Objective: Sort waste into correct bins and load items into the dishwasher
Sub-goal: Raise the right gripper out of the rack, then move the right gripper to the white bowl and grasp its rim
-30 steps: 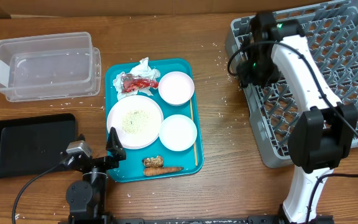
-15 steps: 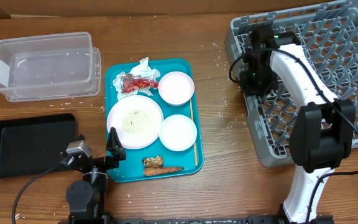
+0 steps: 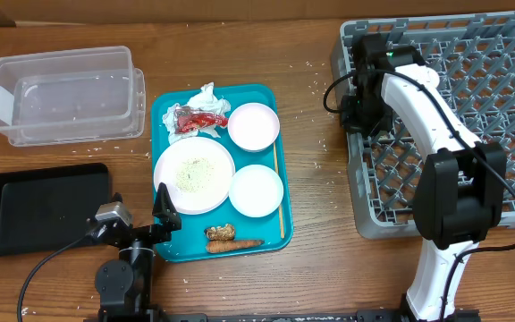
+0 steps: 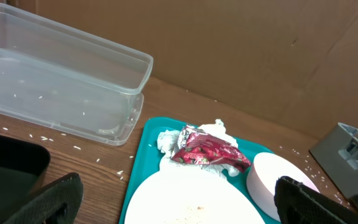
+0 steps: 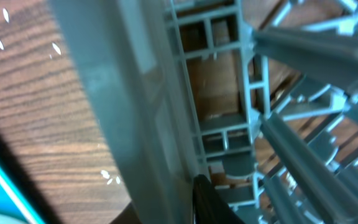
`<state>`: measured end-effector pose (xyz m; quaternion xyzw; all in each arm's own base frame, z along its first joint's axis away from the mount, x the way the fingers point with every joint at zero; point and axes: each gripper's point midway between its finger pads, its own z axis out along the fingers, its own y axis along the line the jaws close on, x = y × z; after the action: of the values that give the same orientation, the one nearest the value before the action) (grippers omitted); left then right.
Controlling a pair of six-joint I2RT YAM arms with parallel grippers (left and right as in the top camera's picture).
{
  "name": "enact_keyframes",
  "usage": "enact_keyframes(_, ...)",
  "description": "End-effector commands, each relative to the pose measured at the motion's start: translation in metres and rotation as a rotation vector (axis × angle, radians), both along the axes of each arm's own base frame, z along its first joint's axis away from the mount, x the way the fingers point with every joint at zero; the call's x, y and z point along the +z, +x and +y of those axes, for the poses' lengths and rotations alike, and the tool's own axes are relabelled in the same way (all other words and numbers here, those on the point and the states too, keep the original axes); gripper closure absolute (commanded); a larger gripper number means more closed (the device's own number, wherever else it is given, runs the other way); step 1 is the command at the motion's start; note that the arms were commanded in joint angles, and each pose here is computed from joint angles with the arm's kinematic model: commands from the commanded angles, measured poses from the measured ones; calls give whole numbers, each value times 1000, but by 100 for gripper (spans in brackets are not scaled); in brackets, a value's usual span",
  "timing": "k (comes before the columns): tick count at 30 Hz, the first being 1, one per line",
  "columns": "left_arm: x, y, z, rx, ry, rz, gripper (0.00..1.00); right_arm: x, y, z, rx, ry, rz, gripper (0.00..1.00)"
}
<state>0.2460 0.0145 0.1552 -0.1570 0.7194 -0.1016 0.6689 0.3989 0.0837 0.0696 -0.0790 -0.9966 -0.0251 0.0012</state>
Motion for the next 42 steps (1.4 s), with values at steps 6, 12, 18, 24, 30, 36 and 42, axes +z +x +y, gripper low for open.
enact_keyframes(6,1,0,-2,-8,-14,-9,0,17,-7,18,-74,77,12,65)
enact_keyframes(12,1,0,-2,-8,-14,-9,0,58,-3,20,-69,98,-70,51)
enact_keyframes(18,1,0,-2,-8,-14,-9,0,122,3,38,-47,225,-203,49)
enact_keyframes(24,1,0,-2,-8,-14,-9,0,167,30,103,93,438,-403,26)
enact_keyframes(30,1,0,-2,-8,-14,-9,0,141,31,177,263,406,-449,23)
enact_keyframes(36,1,0,-2,-8,-14,-9,0,82,16,225,367,217,-424,23)
enact_keyframes(42,1,0,-2,-8,-14,-9,0,42,7,243,427,28,-439,27)
